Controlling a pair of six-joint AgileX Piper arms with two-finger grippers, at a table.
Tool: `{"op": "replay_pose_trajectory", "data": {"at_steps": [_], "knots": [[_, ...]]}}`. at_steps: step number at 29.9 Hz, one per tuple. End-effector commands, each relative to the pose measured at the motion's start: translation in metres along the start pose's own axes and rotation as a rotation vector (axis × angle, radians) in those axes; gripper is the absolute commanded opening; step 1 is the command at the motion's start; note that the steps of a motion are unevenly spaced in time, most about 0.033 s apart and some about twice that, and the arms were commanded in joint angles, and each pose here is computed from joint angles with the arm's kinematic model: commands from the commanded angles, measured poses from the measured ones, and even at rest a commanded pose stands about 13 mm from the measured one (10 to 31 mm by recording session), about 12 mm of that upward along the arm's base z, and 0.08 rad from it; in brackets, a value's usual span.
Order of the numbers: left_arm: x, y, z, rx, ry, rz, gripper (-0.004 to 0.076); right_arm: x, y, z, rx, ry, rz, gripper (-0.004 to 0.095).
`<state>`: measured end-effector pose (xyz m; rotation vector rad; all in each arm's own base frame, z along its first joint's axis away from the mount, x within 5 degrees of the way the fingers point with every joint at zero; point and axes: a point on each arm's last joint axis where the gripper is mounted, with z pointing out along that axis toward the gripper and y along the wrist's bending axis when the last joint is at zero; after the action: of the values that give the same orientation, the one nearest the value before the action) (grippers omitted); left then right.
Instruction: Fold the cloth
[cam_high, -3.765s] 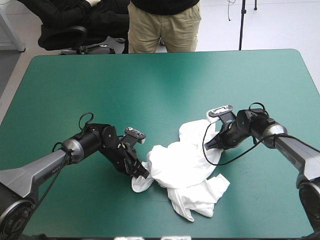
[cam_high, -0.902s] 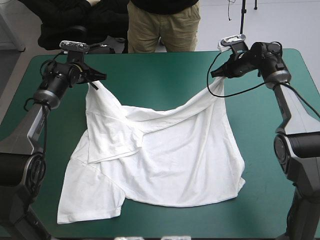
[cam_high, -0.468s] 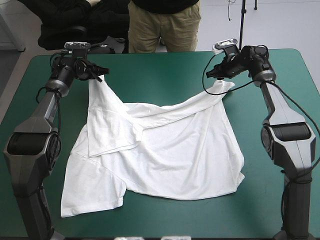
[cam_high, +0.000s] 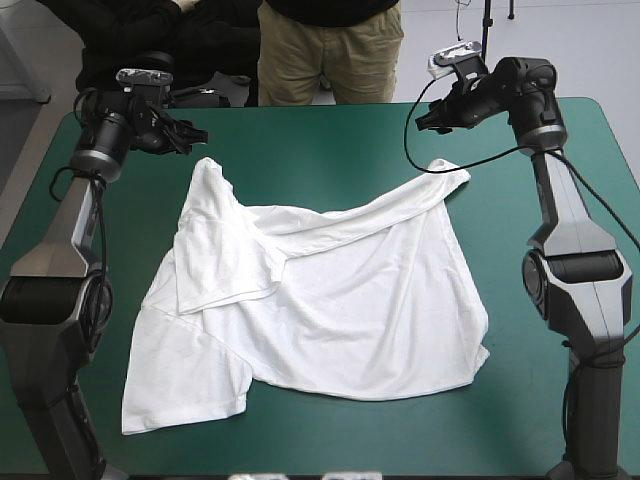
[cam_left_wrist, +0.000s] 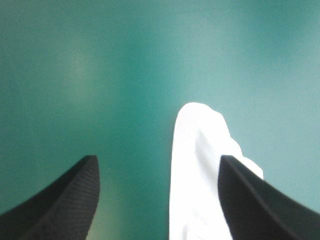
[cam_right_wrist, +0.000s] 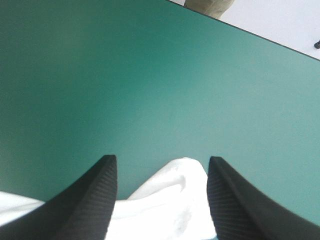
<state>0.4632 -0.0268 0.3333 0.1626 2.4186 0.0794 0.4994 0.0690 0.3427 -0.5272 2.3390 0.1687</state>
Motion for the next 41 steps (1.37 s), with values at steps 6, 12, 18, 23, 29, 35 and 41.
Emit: {"op": "replay_pose_trajectory", "data": {"at_steps": [6,12,18,23,29,35,41], "knots": [[-0.007,0.007,-0.117,-0.009,-0.144,0.016,0.0464,-0.028,0.017,-0.127,0.032,-0.171,-0.025,0.0509],[0.033,0.005,-0.165,0.008,-0.124,0.009,0.0464,-0.022,0.031,-0.179,0.035,-0.208,-0.007,0.0509],[0.093,-0.002,-0.204,0.063,-0.062,-0.016,0.0464,0.016,0.048,-0.205,0.001,-0.109,0.005,0.0509],[0.145,-0.007,-0.225,0.082,0.006,-0.028,0.0464,0.064,0.065,-0.220,-0.018,-0.028,0.012,0.0509],[0.194,-0.012,-0.235,0.106,0.041,-0.094,0.0464,0.110,0.082,-0.239,-0.011,-0.052,0.030,0.0493],[0.241,-0.021,-0.200,0.134,0.238,-0.119,0.0464,0.148,0.092,-0.237,-0.021,-0.027,0.053,0.0486],[0.266,-0.024,-0.161,0.115,0.234,-0.186,0.0464,0.165,0.095,-0.219,-0.056,0.010,0.074,0.0486]]}}
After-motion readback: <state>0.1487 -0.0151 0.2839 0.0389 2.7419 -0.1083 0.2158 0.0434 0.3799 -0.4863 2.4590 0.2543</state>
